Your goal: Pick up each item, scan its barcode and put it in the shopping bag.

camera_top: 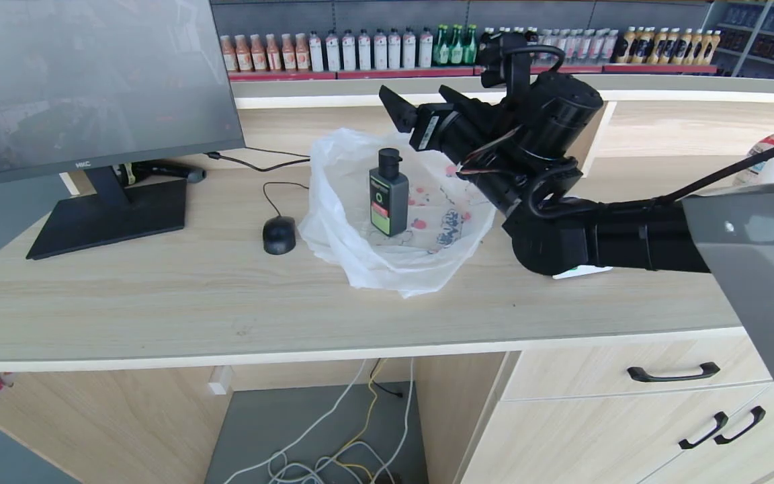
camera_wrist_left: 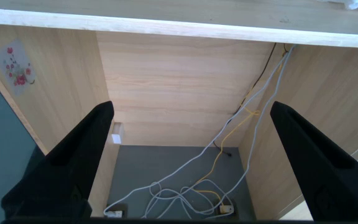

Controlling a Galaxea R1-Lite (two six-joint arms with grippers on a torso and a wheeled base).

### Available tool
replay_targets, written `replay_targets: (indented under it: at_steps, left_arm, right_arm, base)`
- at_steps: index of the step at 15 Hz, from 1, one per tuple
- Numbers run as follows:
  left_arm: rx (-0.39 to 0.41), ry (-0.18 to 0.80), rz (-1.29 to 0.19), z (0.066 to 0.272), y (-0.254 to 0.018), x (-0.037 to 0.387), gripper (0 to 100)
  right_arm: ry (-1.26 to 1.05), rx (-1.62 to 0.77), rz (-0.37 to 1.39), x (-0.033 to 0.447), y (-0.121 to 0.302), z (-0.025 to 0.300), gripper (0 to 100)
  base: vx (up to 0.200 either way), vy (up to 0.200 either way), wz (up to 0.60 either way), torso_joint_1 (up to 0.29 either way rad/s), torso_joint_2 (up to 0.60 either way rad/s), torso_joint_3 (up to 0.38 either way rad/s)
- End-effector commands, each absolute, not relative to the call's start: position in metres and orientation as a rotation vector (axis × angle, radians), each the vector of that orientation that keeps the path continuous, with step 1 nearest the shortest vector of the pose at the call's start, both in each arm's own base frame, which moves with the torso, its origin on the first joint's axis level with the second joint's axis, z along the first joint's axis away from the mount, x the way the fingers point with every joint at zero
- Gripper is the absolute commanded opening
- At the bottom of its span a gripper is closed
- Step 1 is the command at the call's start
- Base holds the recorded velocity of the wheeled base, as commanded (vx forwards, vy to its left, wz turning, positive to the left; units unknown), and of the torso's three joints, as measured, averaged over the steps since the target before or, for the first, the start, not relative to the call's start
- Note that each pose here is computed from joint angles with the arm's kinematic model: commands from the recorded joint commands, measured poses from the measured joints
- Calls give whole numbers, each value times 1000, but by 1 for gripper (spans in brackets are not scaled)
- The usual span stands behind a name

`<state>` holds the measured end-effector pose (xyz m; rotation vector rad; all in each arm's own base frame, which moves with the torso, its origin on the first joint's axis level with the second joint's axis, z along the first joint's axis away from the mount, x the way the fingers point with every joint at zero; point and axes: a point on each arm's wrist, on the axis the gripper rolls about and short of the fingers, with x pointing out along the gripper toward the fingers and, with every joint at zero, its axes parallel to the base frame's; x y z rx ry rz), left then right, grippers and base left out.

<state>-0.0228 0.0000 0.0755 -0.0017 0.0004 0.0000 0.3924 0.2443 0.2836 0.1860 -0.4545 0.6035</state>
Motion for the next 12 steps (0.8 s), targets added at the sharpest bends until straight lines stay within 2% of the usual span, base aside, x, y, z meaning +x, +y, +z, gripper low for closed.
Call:
replay_targets:
  at_steps: [1, 7, 10, 12]
  left_arm:
    - [-2, 0, 0, 75, 0, -23, 100]
    - [-2, 0, 0, 75, 0, -23, 100]
    - [-2, 0, 0, 75, 0, -23, 100]
    - [0, 0, -2, 75, 0, -23, 100]
  right_arm:
    - [-474, 194, 601, 334, 208, 306, 100]
    - [-387, 184, 529, 235, 145, 222, 100]
    - [-316, 162, 521, 206, 126, 195, 100]
    - [-294, 156, 521, 191, 117, 190, 100]
  base:
    - [0, 0, 0, 0, 0, 0]
    - [0, 0, 0, 0, 0, 0]
    - [0, 0, 0, 0, 0, 0]
    - [0, 0, 0, 0, 0, 0]
